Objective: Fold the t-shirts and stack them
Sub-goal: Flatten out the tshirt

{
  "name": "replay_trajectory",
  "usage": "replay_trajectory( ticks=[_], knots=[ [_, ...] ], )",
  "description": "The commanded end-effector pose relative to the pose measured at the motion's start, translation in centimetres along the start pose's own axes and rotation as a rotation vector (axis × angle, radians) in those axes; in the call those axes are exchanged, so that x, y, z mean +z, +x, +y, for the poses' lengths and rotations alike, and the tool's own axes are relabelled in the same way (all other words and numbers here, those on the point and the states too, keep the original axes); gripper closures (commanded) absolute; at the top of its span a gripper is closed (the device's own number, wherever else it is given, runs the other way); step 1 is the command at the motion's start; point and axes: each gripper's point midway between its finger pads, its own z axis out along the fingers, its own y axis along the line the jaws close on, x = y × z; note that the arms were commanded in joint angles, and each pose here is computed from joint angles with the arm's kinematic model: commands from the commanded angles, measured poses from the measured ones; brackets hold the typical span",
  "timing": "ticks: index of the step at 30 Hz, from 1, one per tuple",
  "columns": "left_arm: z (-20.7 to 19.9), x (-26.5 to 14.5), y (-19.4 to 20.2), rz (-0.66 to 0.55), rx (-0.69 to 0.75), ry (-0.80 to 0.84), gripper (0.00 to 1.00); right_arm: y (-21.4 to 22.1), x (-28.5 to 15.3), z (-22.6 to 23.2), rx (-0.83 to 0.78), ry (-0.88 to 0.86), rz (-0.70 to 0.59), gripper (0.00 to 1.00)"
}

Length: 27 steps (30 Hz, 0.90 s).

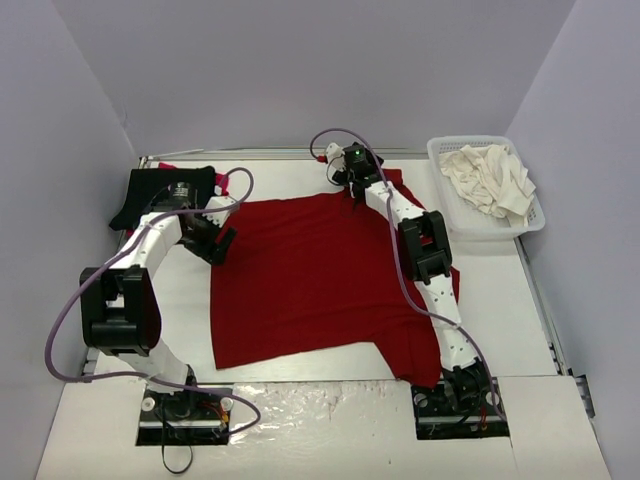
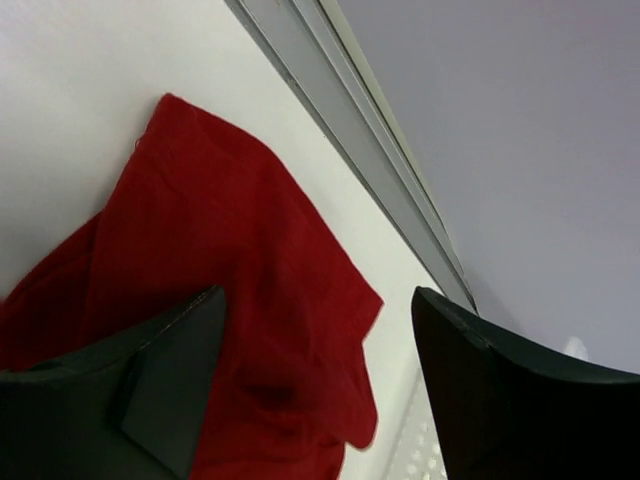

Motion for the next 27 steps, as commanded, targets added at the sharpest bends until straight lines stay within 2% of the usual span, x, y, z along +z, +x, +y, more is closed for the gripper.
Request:
replay_trajectory(
  ticks=[1, 10, 13, 14, 16, 17, 18, 19, 20, 21, 22, 24, 27],
  knots=[
    [0.1, -3.7, -2.7, -0.113, 0.023, -0.042, 0.28, -5.1, -7.3, -8.9, 0.084, 0.17, -0.085, 0.29],
    [-0.8, -6.4, -4.8, -0.223, 0.027, -0.038, 0.18, -4.4, -17.7, -13.9, 0.172, 0.247, -0.084, 0.21],
    [-1.6, -6.9, -5.1, -0.253, 0.027, -0.016, 0.15, -2.0, -19.8, -12.4, 0.192, 0.195, -0.038, 0.21],
    [-1.9, -6.9, -5.1, -0.259, 0.029, -0.004, 0.15, -1.6, -20.4, -12.1, 0.199, 0.17, -0.031, 0.24],
    [-2.8, -6.9, -5.1, -0.269, 0.04, 0.046, 0.15, -0.6, -22.3, -11.2, 0.213, 0.102, -0.018, 0.42],
    [-3.2, -6.8, -5.0, -0.268, 0.044, 0.064, 0.17, -0.1, -22.8, -10.6, 0.244, 0.08, -0.009, 0.54],
    [-3.8, -6.5, -4.8, -0.266, 0.048, 0.103, 0.25, 0.9, -23.1, -9.4, 0.245, 0.047, 0.015, 0.82],
    [-4.0, -6.4, -4.8, -0.262, 0.047, 0.122, 0.33, 1.6, -24.3, -9.3, 0.257, 0.025, 0.028, 0.9],
    [-4.3, -6.1, -4.7, -0.254, 0.044, 0.14, 0.46, 2.0, -24.7, -8.3, 0.28, -0.019, 0.026, 0.93],
    [-4.8, -5.3, -4.2, -0.224, 0.028, 0.185, 0.72, 3.1, -25.0, -6.8, 0.275, -0.069, 0.046, 1.0],
    [-4.9, -5.1, -4.3, -0.213, 0.028, 0.202, 0.82, 4.1, -26.1, -6.2, 0.274, -0.117, 0.065, 1.0],
    [-5.4, -3.6, -3.8, -0.169, 0.016, 0.262, 0.97, 4.9, -27.0, -3.9, 0.283, -0.24, 0.063, 1.0],
    [-5.7, -2.0, -3.7, -0.146, -0.009, 0.317, 0.98, 7.9, -27.8, -0.6, 0.288, -0.342, 0.147, 1.0]
  ],
)
